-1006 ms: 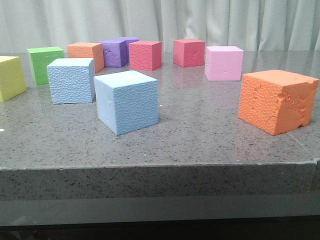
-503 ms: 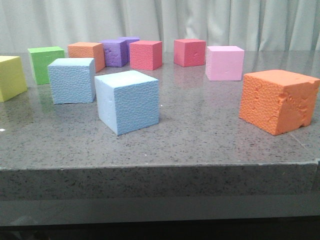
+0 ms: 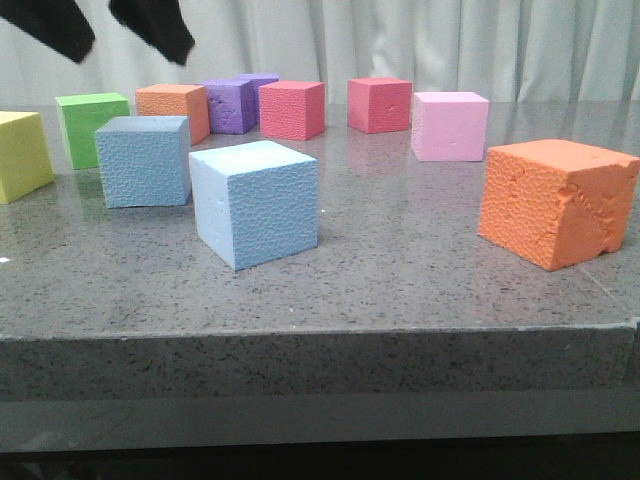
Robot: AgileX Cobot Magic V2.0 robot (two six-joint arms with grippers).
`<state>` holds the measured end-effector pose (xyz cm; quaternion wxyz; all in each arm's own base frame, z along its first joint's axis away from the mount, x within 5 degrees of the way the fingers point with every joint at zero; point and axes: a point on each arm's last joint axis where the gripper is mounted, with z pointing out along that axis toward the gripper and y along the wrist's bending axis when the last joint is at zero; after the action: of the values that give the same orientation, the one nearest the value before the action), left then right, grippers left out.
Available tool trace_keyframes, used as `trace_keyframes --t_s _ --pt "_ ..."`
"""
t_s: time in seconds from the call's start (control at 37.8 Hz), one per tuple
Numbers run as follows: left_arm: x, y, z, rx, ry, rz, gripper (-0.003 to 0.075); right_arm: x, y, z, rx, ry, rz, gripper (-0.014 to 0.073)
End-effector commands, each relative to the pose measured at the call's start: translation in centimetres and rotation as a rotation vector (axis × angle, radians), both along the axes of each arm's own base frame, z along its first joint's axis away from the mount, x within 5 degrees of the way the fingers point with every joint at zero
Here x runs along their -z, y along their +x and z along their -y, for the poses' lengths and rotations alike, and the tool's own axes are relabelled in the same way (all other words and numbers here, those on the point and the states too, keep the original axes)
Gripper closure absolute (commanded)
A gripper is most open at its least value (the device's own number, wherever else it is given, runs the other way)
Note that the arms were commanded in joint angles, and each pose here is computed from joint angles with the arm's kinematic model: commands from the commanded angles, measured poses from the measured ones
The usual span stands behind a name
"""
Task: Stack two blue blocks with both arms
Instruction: 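Lower the left gripper onto the other light-blue cube and grasp it, then lift the held blue cube and carry it above the placed blue cube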
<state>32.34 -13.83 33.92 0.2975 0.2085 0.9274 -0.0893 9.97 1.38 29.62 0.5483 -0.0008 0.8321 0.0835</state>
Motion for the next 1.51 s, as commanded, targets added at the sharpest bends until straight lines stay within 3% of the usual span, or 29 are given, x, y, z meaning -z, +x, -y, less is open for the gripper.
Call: trace_keyframes --t_s 0.0,0.21,0.71,0.79,1.01,1.08,1.22,1.48 --pt "-1.3 0.4 0.6 0.003 -0.037 0.052 0.0101 -1.5 0.2 0.2 0.016 -0.011 0.105 0.0662" --pt "0.3 1.6 0.8 -0.073 -0.040 -0.011 0.0100 -1.5 0.2 0.2 0.016 -0.011 0.105 0.0662" --pt "2.2 2.6 1.2 -0.069 -0.015 -0.049 0.0106 -1.5 0.2 0.2 0.016 -0.011 0.105 0.0662" --pt "2.2 2.6 1.2 -0.063 -0.010 -0.046 0.0142 -1.5 0.2 0.2 0.016 -0.011 0.105 0.0662" --pt "2.2 2.6 1.2 -0.062 -0.010 -0.046 0.0346 -1.5 0.2 0.2 0.016 -0.011 0.105 0.0662" --pt "2.2 2.6 1.2 -0.062 -0.010 -0.046 0.0368 -1.5 0.2 0.2 0.016 -0.011 0.105 0.0662" --pt "1.1 2.6 1.2 -0.059 -0.004 -0.044 0.0368 -1.5 0.2 0.2 0.016 -0.011 0.105 0.0662" --pt "-3.9 1.6 1.2 -0.034 -0.012 -0.060 0.0368 -1.5 0.2 0.2 0.016 -0.011 0.105 0.0662"
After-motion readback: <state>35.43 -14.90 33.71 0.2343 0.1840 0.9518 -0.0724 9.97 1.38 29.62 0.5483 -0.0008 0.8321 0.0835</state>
